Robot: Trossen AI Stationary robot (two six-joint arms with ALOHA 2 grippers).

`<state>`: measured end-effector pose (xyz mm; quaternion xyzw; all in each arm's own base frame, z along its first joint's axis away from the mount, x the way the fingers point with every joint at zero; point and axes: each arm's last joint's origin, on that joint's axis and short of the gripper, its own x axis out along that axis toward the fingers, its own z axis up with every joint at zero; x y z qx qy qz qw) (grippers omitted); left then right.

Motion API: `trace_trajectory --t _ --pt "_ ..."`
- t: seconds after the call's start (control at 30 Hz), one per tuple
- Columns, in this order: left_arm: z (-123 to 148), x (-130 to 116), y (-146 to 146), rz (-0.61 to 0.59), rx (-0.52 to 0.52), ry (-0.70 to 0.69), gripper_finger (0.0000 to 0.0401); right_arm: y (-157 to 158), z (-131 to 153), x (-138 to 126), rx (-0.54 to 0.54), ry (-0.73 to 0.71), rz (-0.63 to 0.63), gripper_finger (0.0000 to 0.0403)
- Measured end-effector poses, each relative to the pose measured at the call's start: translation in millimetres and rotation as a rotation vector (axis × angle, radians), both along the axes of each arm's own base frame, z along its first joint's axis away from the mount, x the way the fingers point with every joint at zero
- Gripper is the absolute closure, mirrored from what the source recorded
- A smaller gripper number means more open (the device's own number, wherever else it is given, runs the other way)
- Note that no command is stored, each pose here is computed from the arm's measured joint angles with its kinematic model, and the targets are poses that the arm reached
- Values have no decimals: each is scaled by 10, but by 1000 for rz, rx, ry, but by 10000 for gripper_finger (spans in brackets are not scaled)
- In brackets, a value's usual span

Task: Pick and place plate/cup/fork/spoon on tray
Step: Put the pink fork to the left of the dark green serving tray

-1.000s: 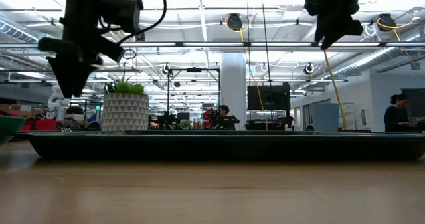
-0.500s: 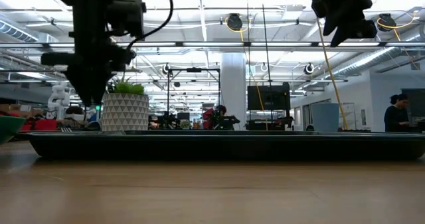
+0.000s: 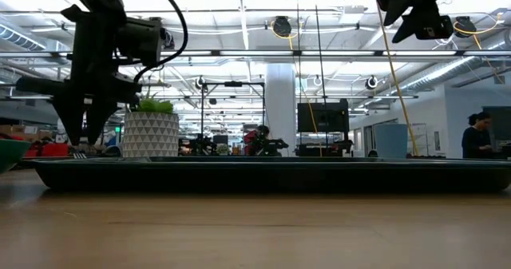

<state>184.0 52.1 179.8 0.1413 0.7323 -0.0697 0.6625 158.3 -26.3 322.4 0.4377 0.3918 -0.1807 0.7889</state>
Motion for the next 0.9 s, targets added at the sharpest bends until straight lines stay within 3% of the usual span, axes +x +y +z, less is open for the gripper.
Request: trace_trajectory --t 0.37,0.63,0.77,0.9 --pt "-37 16 102 -38 15 -46 159 136 22 50 -24 -25 -37 252" --pt "-258 -133 141 -41 39 5 151 212 72 112 -63 -100 -120 252" --pt "-276 -87 175 -46 110 -39 151 247 92 133 -59 -131 -142 252" --pt "-274 -50 226 -38 107 -96 151 282 80 152 -51 -124 -165 252"
